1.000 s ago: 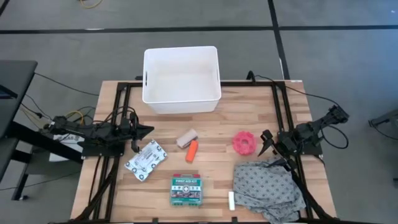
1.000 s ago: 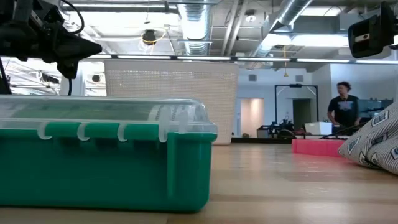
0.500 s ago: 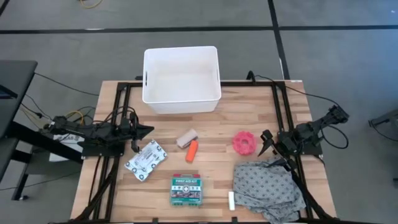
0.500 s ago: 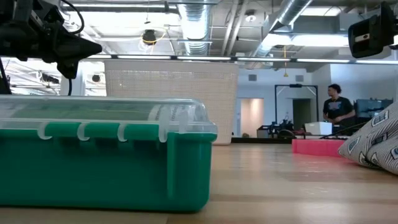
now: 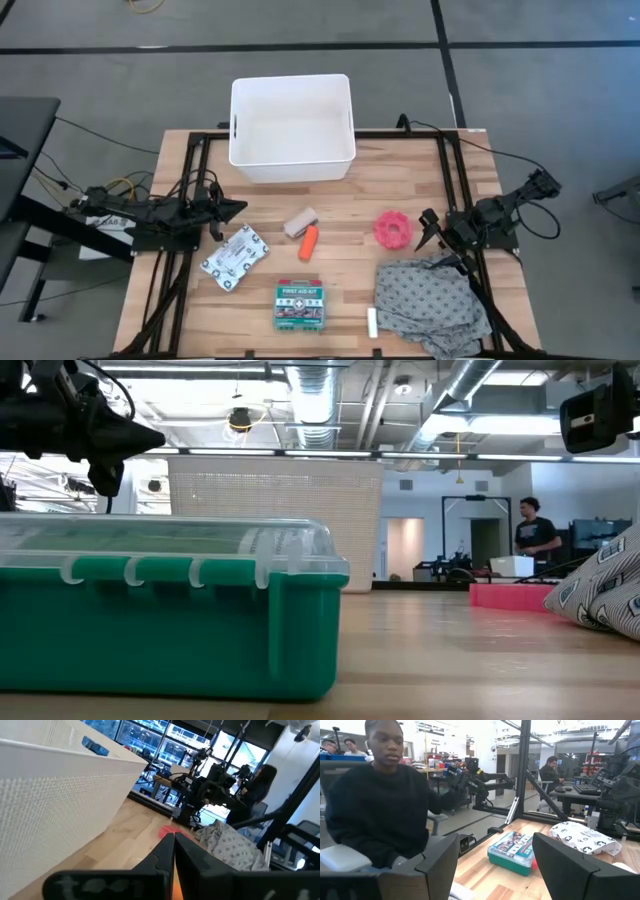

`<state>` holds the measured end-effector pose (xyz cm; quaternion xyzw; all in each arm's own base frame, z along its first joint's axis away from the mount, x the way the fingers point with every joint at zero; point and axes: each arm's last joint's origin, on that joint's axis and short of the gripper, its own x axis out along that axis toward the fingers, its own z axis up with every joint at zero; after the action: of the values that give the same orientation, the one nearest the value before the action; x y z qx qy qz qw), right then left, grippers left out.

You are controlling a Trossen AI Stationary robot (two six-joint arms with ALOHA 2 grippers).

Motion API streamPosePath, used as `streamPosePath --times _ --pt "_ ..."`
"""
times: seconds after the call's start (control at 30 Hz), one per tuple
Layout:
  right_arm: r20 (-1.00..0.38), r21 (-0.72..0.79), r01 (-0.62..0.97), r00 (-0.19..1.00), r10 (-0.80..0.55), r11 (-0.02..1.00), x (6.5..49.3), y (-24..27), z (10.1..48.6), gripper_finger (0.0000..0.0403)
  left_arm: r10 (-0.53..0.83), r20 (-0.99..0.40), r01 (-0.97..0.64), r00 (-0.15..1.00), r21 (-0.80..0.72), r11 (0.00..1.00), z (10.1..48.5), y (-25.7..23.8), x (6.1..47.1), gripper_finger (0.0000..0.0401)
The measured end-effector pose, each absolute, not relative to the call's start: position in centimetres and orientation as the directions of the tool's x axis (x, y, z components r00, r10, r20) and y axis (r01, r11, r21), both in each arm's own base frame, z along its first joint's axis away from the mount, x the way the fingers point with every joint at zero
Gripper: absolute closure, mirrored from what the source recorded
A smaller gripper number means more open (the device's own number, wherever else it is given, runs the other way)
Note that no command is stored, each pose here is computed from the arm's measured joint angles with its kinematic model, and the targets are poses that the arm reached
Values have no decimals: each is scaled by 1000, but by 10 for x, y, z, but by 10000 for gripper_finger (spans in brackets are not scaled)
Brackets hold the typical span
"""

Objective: Pick & place medical supplies in basket/bin
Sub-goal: Put the green first aid kit into the white bin

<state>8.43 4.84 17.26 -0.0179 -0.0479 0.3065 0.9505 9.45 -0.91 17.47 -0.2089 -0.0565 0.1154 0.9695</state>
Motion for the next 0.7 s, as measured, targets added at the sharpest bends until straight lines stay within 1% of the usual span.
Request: streamPosePath --times 0.03,0.13,0.2,0.33,0.43,0.57,0.7 --pt "80 -64 -581 808 584 812 84 48 173 153 259 71 -207 963 -420 884 176 -9 94 400" --pt "80 -64 -581 808 584 811 84 48 173 153 378 126 -304 917 -389 870 182 -5 92 400" --pt "80 -64 -581 808 584 812 84 48 173 153 414 130 -336 901 -393 856 183 -4 92 400" --pt "76 -63 -581 808 584 812 84 48 172 153 386 126 -317 914 -372 872 182 -5 92 399" --pt "80 -63 -581 808 584 812 84 48 173 153 412 136 -357 901 -308 882 184 -4 92 391" --pt "80 -64 -581 808 584 812 84 48 173 153 416 166 -374 894 -236 897 188 -4 91 364" --pt "80 -63 -581 808 584 812 84 48 173 153 420 193 -380 887 -213 900 193 -4 90 330"
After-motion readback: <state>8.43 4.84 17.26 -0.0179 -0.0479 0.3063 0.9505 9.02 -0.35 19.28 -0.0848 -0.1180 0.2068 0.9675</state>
